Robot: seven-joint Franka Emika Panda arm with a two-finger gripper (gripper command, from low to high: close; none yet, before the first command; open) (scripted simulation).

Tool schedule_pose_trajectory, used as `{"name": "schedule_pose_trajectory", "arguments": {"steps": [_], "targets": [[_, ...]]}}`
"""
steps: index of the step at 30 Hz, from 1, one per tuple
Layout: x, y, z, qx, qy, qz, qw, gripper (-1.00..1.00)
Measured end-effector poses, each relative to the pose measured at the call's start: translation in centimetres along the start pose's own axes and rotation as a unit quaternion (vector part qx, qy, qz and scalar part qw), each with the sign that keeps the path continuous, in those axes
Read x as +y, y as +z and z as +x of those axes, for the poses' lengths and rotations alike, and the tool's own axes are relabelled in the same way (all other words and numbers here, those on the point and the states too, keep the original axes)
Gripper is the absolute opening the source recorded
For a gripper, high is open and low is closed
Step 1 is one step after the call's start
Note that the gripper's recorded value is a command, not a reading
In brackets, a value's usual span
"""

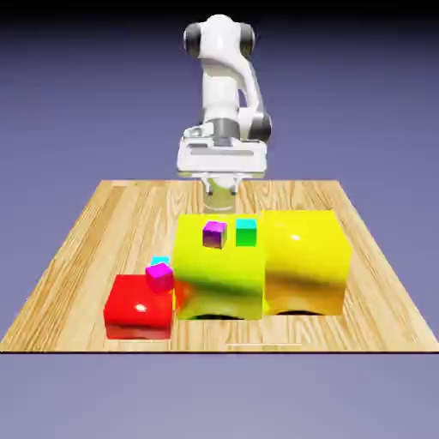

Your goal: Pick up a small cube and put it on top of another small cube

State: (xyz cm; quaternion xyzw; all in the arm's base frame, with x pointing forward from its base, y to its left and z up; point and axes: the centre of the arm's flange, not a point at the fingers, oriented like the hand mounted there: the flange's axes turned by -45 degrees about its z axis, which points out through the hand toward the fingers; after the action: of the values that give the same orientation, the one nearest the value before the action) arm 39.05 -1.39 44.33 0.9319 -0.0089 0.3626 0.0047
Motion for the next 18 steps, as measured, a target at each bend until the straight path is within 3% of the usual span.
{"name": "schedule_pose_trajectory", "arguments": {"steps": [9,18], "targets": [[12.4,5.8,-9.9,-0.180,0.265,-0.051,0.946,0.00],[19.6,7.1,-22.8,-0.288,0.535,-0.040,0.794,0.00]]}}
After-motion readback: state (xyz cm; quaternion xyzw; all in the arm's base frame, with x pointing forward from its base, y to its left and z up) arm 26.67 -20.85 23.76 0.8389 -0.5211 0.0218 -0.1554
